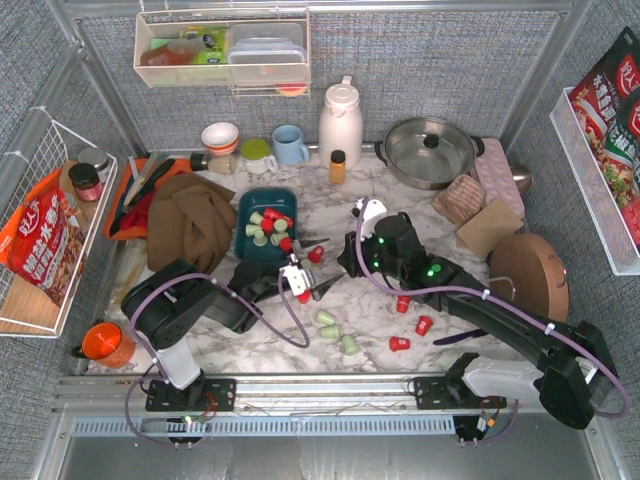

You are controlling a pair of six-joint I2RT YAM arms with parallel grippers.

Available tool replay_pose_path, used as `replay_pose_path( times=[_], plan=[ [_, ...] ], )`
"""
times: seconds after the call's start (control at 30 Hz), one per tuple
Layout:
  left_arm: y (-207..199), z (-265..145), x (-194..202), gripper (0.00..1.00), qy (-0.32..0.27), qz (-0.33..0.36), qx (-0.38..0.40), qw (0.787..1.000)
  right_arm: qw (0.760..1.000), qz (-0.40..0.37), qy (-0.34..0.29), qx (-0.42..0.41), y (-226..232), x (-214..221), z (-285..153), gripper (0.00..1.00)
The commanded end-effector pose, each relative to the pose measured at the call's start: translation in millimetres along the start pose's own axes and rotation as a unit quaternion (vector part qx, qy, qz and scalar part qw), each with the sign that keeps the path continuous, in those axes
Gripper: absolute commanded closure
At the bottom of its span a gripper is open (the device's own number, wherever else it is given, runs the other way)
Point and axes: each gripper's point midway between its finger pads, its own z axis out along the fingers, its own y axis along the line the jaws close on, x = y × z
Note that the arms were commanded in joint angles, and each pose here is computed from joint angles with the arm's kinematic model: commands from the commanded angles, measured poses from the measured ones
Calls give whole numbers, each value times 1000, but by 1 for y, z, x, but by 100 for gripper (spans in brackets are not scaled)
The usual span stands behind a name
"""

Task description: Mix the coffee capsules in the storage basket

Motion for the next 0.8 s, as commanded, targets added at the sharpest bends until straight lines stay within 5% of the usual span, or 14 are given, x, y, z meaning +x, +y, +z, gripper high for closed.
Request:
replay_pose_path(
  times=[0.0,0.2,0.47,0.77],
  plan=[
    [-1,13,-20,1,-40,38,8,998,998,21,-32,-40,15,-14,0,64],
    [-3,18,-27,1,-48,48,8,998,997,29,-38,-66,25,-16,-3,64],
    [-7,20,-31,40,-56,55,20,997,996,36,-26,-76,27,-13,0,63],
    [-7,20,-36,52,-62,56,22,996,996,40,-17,-74,24,-10,2,60]
  ],
)
